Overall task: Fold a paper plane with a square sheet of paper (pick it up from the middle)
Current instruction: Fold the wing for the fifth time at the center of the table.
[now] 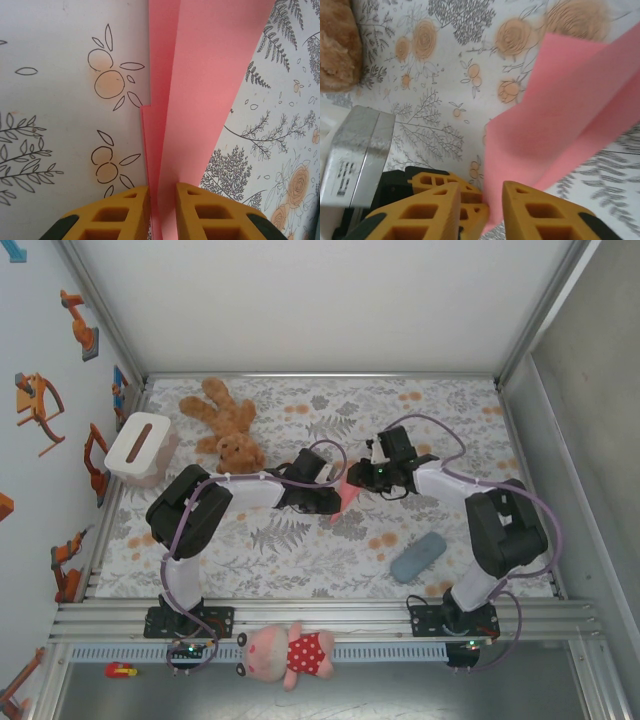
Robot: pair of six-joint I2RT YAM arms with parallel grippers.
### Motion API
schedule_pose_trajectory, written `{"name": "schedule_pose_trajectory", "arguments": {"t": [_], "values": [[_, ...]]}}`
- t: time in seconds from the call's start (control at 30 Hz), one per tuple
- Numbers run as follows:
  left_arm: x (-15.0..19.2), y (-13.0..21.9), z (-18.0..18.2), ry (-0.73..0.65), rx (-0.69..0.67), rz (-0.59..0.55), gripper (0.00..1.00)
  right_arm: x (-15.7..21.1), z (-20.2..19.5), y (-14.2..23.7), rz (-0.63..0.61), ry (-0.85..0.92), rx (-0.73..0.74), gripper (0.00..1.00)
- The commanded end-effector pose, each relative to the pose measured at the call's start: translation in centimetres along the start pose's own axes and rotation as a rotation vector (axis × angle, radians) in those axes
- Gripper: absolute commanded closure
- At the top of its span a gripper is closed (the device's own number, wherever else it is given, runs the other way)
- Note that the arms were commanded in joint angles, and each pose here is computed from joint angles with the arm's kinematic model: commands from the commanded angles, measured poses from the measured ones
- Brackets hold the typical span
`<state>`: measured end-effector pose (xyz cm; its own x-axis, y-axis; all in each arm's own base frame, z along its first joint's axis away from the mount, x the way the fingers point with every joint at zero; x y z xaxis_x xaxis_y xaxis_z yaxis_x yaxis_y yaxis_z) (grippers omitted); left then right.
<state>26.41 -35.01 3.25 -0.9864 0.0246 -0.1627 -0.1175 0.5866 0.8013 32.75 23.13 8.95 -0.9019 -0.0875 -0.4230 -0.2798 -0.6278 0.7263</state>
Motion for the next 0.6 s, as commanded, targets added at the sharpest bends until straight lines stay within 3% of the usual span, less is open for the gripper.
{"name": "schedule_pose_trajectory", "arguments": {"t": [0.0,0.57], "values": [[1.0,-1.4,2.2,0.004,-0.074,0.044,0.79,-0.9,0.6,-1.1,-0.004,0.005,-0.038,0.76],[1.1,-1.4,2.3,0.01,-0.074,0.047,0.8,0.1,-3.3,-2.8,0.038,-0.051,0.143,0.79]]}}
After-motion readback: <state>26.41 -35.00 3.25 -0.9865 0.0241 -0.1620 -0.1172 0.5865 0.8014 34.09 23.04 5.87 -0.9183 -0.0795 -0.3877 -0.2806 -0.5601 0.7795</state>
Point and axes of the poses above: each hand's point on the last joint's axis, 136 mm out from that joint toward the fingers, its own y axis back along the fingers, its own z axis along the line the jaws close on, x = y × z, the point moved 2 cm from there along y, back along the fingers, and after that the axes turned 14 degrees about y, right-handed, at the moved point
